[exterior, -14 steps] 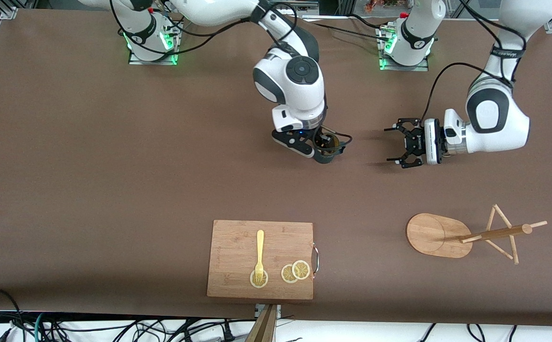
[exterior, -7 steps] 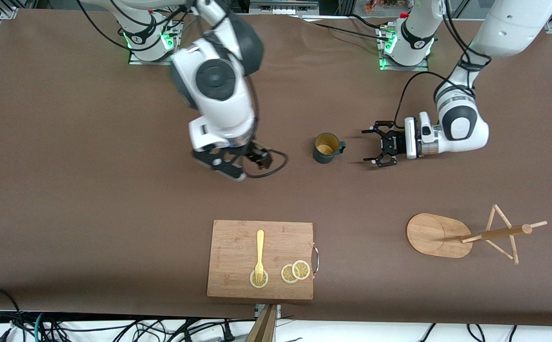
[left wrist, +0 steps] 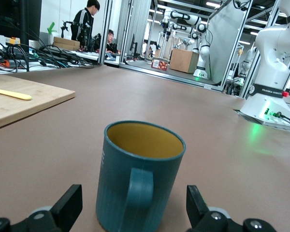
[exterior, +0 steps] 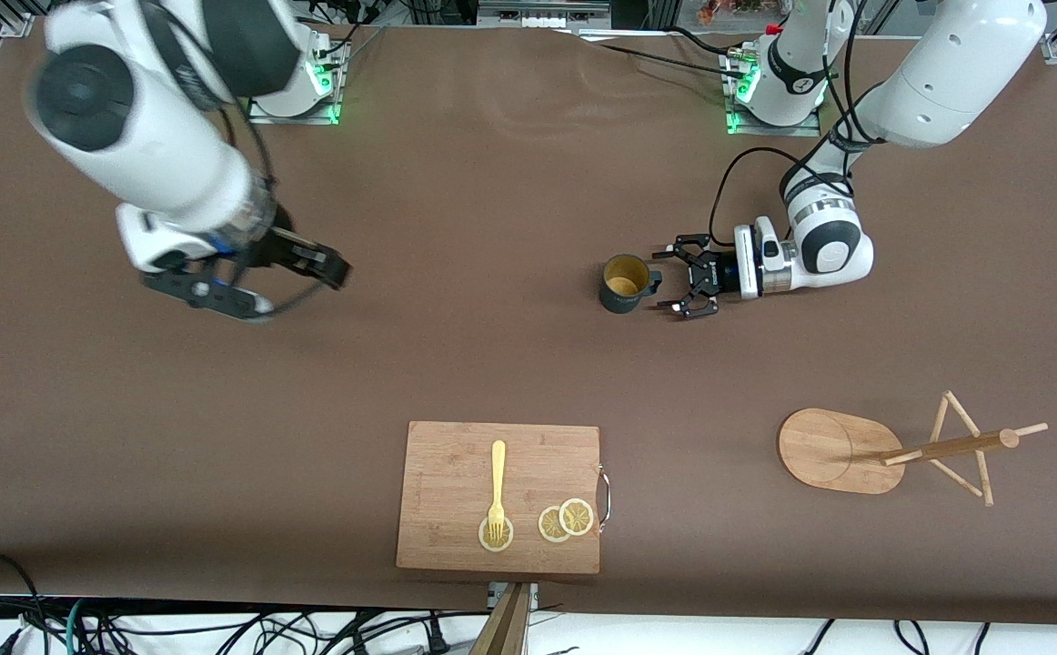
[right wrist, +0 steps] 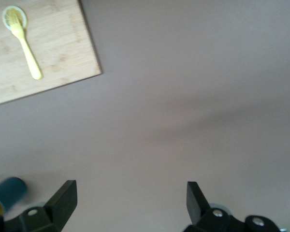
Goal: Pass cup and hang on rack
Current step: 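Grasp the mug handle with the left gripper while the right gripper retracts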
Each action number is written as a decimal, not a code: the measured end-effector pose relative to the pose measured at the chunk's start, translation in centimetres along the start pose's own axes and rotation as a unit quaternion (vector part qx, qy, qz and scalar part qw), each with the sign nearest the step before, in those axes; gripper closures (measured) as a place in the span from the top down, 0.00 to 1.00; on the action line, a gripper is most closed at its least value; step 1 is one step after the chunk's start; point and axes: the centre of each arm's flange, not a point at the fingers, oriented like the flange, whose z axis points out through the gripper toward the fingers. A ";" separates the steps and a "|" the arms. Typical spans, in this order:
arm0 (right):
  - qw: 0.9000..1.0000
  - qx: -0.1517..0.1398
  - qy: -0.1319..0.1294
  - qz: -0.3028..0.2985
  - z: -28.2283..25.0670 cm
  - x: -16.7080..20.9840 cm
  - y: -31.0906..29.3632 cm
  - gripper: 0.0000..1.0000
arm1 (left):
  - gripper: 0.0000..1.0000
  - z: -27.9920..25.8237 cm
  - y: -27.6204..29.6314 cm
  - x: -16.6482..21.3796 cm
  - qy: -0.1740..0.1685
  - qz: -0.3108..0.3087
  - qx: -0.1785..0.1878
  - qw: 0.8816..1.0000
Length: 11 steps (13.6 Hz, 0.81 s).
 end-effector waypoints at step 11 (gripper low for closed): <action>0.994 0.016 -0.019 -0.106 -4.4 -0.7 20.0 1.00 | 0.21 0.6 0.0 0.1 0.026 -0.014 -0.006 1.000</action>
